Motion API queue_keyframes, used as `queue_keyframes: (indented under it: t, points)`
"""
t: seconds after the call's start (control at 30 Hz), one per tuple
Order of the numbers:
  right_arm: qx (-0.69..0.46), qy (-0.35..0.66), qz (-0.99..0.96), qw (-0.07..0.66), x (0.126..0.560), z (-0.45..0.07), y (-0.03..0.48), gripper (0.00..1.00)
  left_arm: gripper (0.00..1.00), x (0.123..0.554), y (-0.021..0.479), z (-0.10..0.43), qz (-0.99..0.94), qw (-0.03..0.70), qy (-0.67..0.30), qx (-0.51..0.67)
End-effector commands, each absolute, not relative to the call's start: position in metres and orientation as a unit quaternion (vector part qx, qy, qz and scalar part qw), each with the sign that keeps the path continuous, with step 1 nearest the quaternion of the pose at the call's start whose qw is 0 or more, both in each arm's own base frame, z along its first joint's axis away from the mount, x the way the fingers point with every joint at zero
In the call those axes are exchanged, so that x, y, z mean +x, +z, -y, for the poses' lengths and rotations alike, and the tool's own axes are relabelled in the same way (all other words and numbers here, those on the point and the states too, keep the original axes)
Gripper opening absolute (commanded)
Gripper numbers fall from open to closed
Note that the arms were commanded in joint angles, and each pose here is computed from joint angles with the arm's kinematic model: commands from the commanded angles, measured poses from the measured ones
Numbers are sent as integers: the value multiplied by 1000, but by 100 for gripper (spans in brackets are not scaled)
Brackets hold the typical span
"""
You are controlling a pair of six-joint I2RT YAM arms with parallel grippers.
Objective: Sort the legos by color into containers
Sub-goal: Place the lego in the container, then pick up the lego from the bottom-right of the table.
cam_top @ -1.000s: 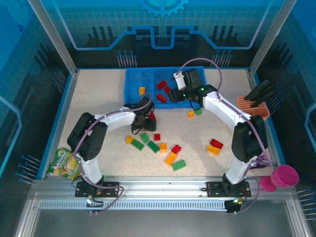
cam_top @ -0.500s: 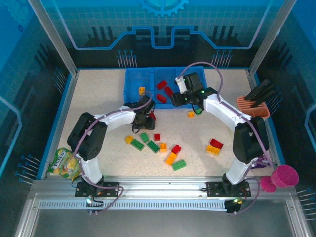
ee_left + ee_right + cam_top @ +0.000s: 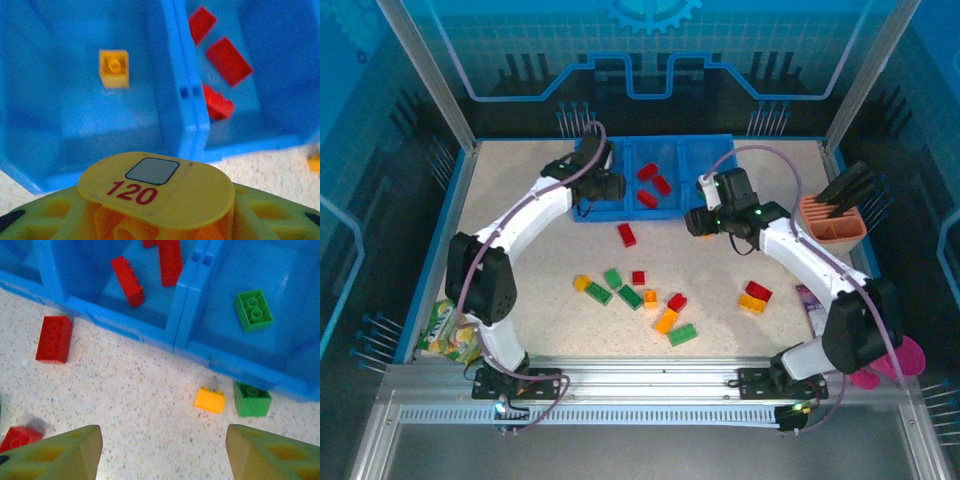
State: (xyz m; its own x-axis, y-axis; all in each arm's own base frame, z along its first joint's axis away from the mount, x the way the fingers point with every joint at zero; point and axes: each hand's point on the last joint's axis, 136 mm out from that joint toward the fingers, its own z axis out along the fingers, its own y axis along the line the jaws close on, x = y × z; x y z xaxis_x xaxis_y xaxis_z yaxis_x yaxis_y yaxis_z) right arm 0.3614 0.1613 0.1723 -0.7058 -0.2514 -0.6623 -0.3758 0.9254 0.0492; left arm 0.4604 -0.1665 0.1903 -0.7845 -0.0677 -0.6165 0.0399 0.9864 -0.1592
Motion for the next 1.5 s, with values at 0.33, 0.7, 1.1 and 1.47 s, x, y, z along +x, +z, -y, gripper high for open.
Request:
queue_keyframes:
  t: [0.33, 0.7, 1.1, 1.47]
  points:
    - [-18, 28, -979, 203, 255, -86, 124, 70, 53, 576, 132, 143, -941, 322, -85, -63]
    - [107, 32, -984, 139, 210, -62, 99, 75, 72, 585, 116, 146, -944, 311, -89, -57]
    - [253, 31, -953, 165, 220, -29, 80, 79, 81, 581, 148, 151, -934, 338, -111, -39]
    - [286, 32, -945, 157, 217, -23, 62, 80, 75, 573, 200, 158, -912, 383, -146, -23]
